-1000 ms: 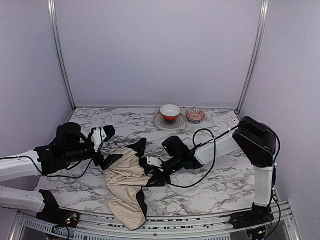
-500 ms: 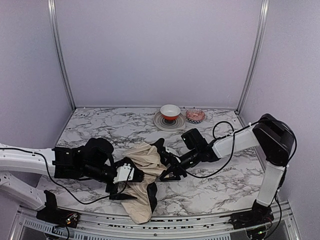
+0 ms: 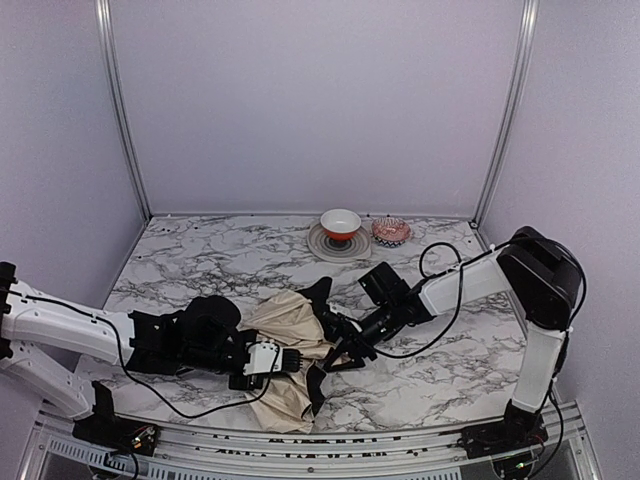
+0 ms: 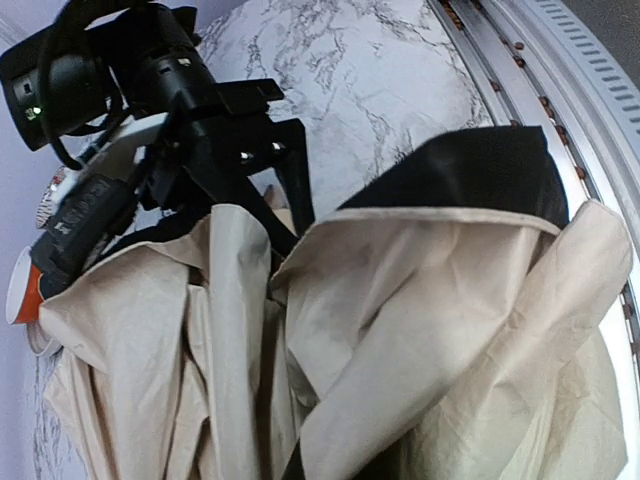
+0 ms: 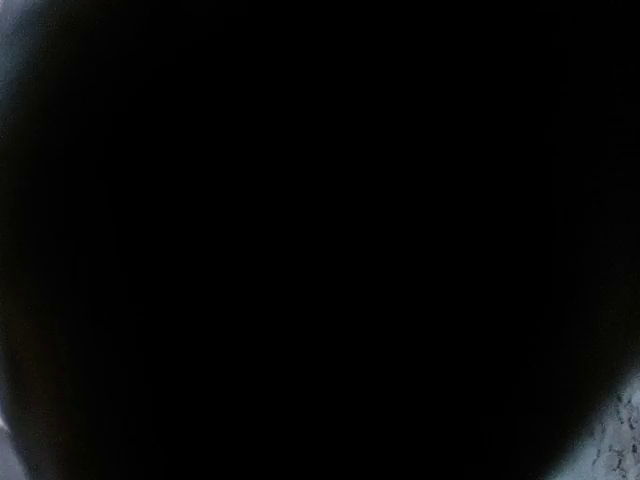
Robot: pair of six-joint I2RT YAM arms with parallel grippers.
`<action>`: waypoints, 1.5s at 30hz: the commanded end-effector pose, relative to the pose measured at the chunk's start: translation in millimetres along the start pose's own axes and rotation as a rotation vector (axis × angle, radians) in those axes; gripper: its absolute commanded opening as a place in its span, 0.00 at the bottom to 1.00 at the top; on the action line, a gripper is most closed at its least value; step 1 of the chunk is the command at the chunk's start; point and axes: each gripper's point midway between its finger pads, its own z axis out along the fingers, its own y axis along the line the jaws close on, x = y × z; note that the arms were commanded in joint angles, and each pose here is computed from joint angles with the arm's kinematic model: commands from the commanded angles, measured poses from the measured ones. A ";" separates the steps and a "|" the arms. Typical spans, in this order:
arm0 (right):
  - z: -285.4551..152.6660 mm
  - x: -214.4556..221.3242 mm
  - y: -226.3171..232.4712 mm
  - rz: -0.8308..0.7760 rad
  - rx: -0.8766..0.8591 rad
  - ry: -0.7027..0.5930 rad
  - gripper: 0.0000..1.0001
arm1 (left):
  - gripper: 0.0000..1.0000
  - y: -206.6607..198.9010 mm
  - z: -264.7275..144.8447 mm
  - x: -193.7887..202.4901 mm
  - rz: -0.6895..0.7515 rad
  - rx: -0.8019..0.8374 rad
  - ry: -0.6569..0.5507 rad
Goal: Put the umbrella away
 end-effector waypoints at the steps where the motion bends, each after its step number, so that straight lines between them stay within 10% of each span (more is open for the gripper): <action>1: 11.8 0.2 28.7 -0.042 -0.092 0.052 0.00 | 0.00 64.3 -24.2 -57.9 -0.111 -0.222 -0.173; 8: 17.4 9.1 83.8 -0.073 -0.274 0.082 0.07 | 0.00 114.2 -55.4 -67.1 -0.367 -0.314 -0.283; 16: -17.7 -13.5 56.1 -0.037 -0.056 0.013 0.95 | 0.00 98.1 -51.9 -45.5 -0.461 -0.275 -0.275; 29: -82.3 -99.4 56.1 -0.223 0.214 -0.211 1.00 | 0.00 111.2 -15.9 1.1 -0.633 -0.244 -0.181; 39: -39.4 -147.2 56.0 -0.250 0.216 -0.289 0.95 | 0.00 95.1 -6.4 -2.5 -0.611 -0.138 -0.197; 41: -32.4 -150.5 49.7 -0.229 0.203 -0.280 0.74 | 0.00 93.7 -5.6 -0.5 -0.615 -0.136 -0.191; 45: -18.6 -146.3 39.7 -0.168 0.158 -0.237 0.00 | 0.05 93.3 -6.3 3.0 -0.609 -0.148 -0.179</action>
